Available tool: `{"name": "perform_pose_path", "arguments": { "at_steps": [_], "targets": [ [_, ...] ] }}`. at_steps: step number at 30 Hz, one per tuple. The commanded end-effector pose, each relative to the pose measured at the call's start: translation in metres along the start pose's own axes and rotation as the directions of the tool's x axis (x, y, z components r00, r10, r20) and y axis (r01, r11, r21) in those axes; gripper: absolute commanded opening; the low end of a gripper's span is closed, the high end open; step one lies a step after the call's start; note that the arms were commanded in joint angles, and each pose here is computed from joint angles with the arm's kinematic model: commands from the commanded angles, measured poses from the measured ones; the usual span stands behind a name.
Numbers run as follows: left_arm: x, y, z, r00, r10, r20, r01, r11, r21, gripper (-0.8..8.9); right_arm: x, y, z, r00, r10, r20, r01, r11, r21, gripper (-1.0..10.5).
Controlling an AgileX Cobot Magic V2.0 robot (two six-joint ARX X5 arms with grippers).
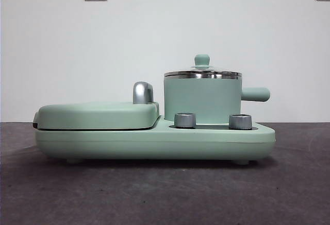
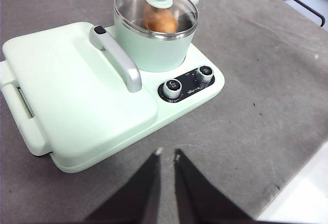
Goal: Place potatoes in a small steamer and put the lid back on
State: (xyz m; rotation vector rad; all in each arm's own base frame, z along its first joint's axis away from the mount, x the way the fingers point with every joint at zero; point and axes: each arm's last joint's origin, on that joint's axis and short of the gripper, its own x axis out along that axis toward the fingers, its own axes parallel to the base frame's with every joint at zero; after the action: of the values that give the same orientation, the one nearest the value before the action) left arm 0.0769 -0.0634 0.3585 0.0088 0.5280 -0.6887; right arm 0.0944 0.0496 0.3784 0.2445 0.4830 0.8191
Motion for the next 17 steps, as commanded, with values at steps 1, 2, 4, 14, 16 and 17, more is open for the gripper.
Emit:
{"name": "perform_pose_path", "arguments": {
  "at_steps": [1,2,4,14,16,17],
  "targets": [
    [0.0,-0.001,0.003,1.0,-0.005,0.017,0.005,1.0,-0.001,0.11,0.006,-0.001,0.008,1.0,0.01,0.021,-0.01,1.0,-0.005,0.1],
    [0.0,-0.001,0.004,1.0,-0.005,0.019,0.005,1.0,-0.001,0.11,0.01,-0.003,0.011,0.999,0.012,0.029,-0.012,1.0,-0.011,0.2],
    [-0.001,-0.001,0.004,1.0,-0.005,0.018,0.005,1.0,-0.001,0.11,0.014,-0.005,0.015,0.999,0.015,0.043,-0.014,1.0,-0.019,0.2],
    [-0.001,-0.001,0.004,1.0,-0.005,0.019,0.005,1.0,-0.001,0.11,0.019,-0.005,0.026,0.992,0.031,0.124,-0.022,0.997,-0.069,0.2],
    [-0.001,-0.001,0.004,1.0,-0.005,0.022,0.006,1.0,0.0,0.11,0.019,-0.004,0.027,0.99,0.035,0.137,-0.025,0.997,-0.077,0.2],
    [-0.001,-0.001,0.002,1.0,-0.004,0.022,0.004,1.0,-0.001,0.11,0.019,-0.004,0.028,0.989,0.036,0.141,-0.025,0.997,-0.079,0.2]
  ]
}}
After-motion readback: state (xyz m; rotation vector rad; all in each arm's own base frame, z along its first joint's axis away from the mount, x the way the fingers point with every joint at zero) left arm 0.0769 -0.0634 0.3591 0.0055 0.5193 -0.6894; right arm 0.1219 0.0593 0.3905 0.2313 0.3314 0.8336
